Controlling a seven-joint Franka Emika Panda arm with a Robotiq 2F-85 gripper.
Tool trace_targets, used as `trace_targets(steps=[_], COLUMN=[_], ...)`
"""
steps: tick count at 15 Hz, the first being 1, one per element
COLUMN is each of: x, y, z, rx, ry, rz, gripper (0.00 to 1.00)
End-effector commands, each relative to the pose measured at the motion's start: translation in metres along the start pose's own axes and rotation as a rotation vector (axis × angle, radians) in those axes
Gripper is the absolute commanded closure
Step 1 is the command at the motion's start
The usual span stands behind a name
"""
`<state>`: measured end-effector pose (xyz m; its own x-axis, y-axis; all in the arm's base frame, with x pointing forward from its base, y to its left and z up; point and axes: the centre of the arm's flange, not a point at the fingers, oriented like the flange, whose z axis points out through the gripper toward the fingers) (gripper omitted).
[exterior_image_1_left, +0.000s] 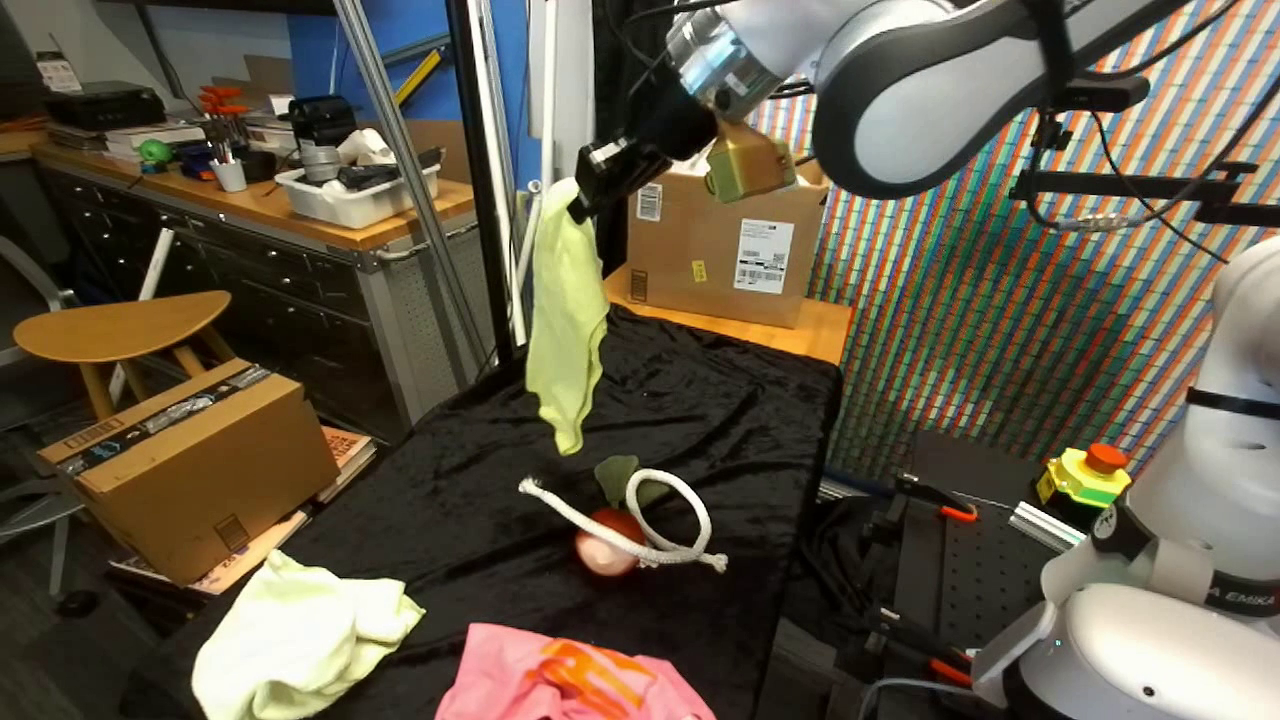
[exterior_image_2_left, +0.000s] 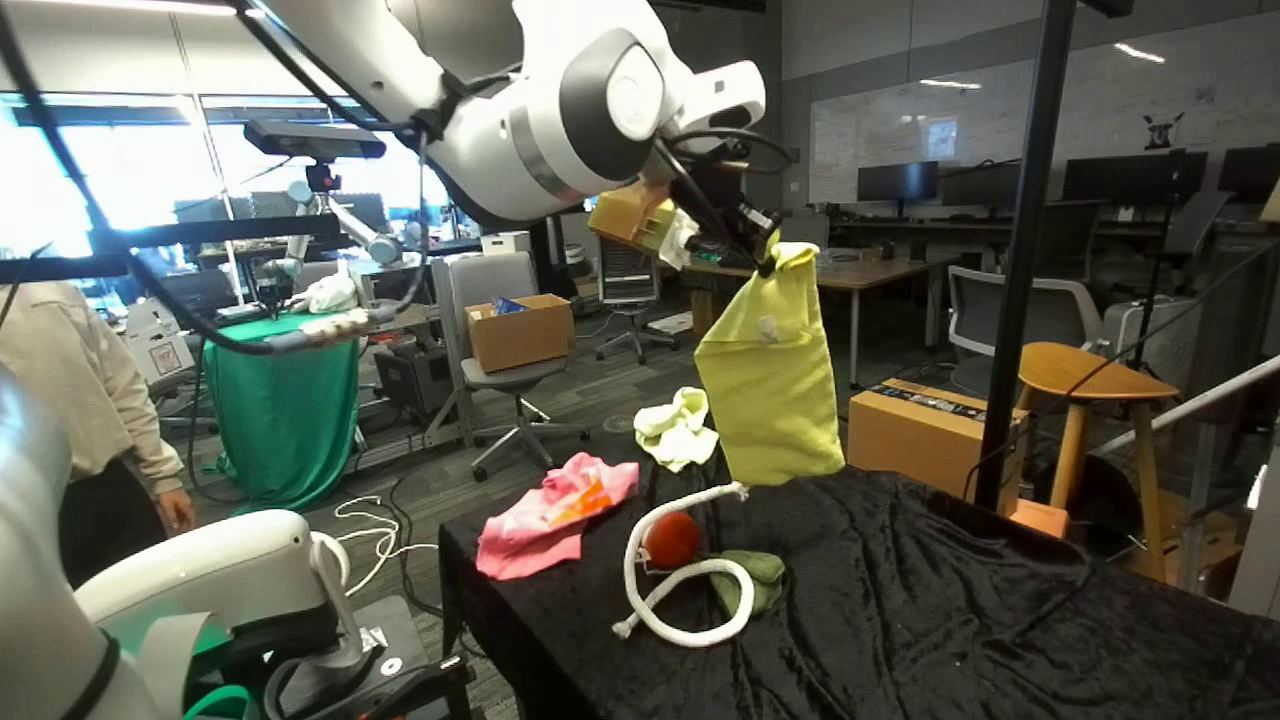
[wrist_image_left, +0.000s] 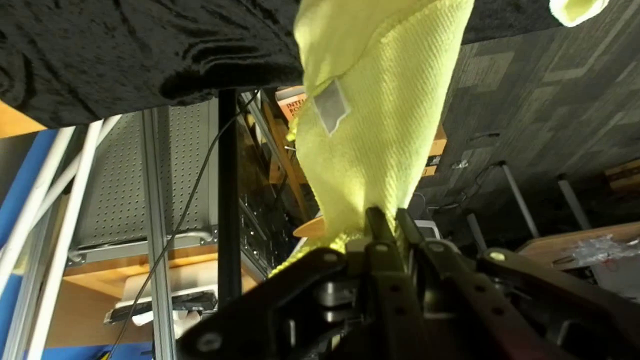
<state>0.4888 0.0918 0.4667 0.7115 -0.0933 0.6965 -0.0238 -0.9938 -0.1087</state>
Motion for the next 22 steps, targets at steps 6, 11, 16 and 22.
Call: trace_targets(steps=[6,11,16,22], x=[-0.094,-0.108,-0.116,-0.116], y=[-0.037,-0.058,-0.056,-0.043], z=[-0.123,-0.074,0.017,0.100], rx=[0.059,-0.027,-0.140,-0.221], ry=[-0.194,-0.316,-0.319,-0.367], rz=[-0.152,-0.200,-0.174,-0.158], gripper=[0.93,0.93,0.94,0.94])
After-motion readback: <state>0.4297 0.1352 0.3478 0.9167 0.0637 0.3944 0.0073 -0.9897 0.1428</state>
